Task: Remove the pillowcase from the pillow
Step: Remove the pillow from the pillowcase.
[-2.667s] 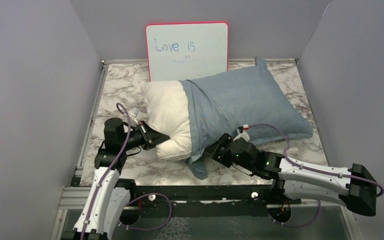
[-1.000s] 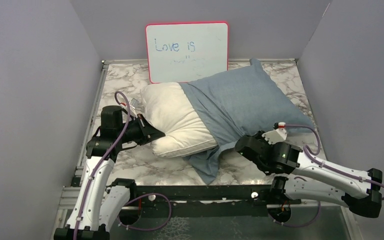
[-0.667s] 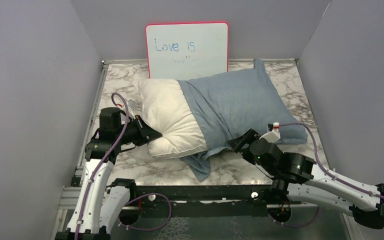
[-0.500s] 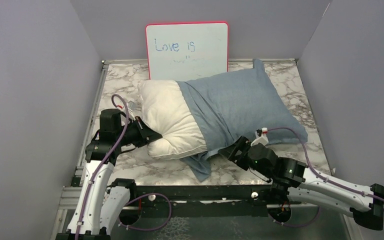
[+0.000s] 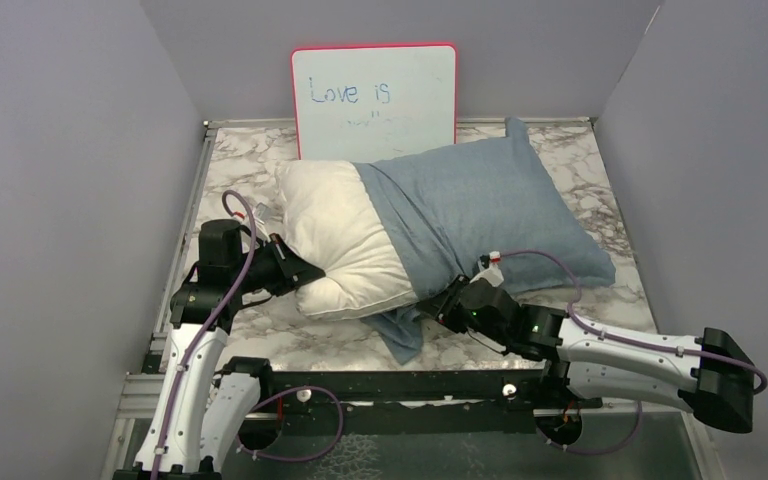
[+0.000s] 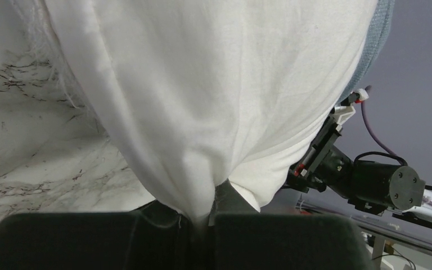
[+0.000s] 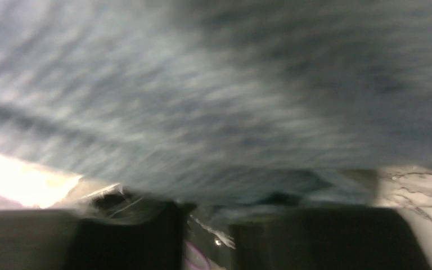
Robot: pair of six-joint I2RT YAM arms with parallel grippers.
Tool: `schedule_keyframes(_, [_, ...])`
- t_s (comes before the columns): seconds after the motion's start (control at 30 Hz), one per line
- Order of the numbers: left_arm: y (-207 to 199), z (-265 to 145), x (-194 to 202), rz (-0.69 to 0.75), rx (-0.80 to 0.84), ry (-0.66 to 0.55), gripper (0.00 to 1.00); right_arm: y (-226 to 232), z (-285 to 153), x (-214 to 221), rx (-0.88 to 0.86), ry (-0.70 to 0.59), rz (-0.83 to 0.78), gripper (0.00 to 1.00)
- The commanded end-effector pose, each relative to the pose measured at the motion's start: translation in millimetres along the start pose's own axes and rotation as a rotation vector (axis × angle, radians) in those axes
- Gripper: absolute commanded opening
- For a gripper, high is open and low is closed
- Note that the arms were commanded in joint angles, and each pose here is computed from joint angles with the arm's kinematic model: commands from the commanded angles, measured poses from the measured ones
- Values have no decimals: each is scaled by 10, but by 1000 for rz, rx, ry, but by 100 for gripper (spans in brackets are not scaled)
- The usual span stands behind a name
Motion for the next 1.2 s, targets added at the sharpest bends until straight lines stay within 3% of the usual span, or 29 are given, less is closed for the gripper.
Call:
schedule_keyframes(0.0, [-142, -66, -117, 88, 83, -83, 0, -245, 46, -168, 191, -217, 124, 11])
schedule_keyframes(0.1, [-138, -66, -108, 92, 84, -81, 0, -236, -62, -305, 183, -308, 32, 1])
schedule_keyframes(0.2, [-91, -41, -100, 83, 59, -86, 0, -194, -225, -470, 214, -412, -40, 1])
schedule_keyframes(0.33, [-76, -40, -117, 93, 35, -97, 0, -244, -494, -721, 381, -589, -129, 1])
schedule_keyframes(0.5, [-51, -55, -102, 102, 3, -93, 0, -368, -757, -867, 532, -715, -101, 1])
schedule_keyframes(0.57, [-26, -47, -80, 94, -4, -90, 0, -341, -740, -832, 515, -649, -168, 1])
schedule_keyframes(0.67, [12, -28, -40, 80, -8, -83, 0, -139, -603, -683, 346, -462, -251, 10])
schedule_keyframes(0.77, [29, -19, -16, 80, -5, -74, 0, 67, -573, -460, 147, -212, -295, 25])
schedule_keyframes(0.83, [49, -8, 3, 78, -4, -66, 0, 197, -583, -335, 14, -79, -323, 45])
schedule_keyframes(0.87, [64, 1, 17, 74, -7, -62, 0, 251, -599, -290, -36, -29, -331, 49])
schedule_keyframes(1.03, [148, 56, 72, 59, -20, -33, 0, 660, -796, -268, -242, 84, -473, 61])
schedule_keyframes(1.17, [213, 88, 117, 57, -33, -20, 0, 1031, -887, -404, -279, 29, -605, 68])
Point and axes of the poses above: each gripper's point midway between its finger pads, its own z axis out along the fingers, its own y axis along the line the jaws close on, x = y × z, the point moved 9 cm from there along -z, back along the fingers, and after that the axes turned 7 degrees about z, right-handed, at the moved point
